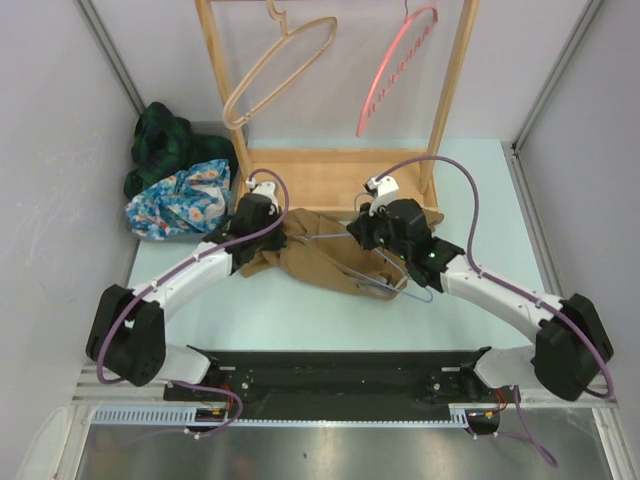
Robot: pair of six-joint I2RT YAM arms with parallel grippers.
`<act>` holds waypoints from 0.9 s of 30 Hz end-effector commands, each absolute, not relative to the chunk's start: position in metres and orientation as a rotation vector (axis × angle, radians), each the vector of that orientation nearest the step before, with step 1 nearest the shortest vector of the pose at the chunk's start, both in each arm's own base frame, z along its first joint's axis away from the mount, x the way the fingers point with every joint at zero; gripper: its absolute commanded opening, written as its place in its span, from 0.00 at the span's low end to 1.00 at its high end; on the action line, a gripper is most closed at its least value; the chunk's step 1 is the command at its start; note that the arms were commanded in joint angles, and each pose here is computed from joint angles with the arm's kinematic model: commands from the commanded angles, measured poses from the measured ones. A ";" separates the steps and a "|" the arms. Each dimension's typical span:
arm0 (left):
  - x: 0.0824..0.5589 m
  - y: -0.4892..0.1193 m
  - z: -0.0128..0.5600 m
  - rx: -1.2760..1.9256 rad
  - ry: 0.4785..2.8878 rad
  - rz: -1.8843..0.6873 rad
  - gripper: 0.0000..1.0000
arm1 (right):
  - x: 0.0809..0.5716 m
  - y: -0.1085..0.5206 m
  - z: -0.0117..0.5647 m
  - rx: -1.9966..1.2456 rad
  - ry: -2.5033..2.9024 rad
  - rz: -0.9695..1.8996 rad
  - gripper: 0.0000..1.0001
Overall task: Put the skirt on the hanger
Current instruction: Locate the hanging ribbon on the skirt
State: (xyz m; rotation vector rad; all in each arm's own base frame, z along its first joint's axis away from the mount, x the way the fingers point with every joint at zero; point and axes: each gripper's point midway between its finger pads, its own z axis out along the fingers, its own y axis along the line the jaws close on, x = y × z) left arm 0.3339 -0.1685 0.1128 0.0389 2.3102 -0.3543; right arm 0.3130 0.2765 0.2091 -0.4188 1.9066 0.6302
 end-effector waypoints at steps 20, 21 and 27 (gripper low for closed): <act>0.222 -0.193 0.109 0.252 2.382 -0.580 0.00 | 0.258 0.293 0.246 -0.530 1.736 0.643 0.00; 0.218 -0.191 0.107 0.239 2.385 -0.577 0.00 | 0.254 0.292 0.244 -0.528 1.733 0.659 0.00; 0.196 -0.175 0.098 0.167 2.408 -0.581 0.00 | 0.237 0.278 0.234 -0.491 1.736 0.694 0.00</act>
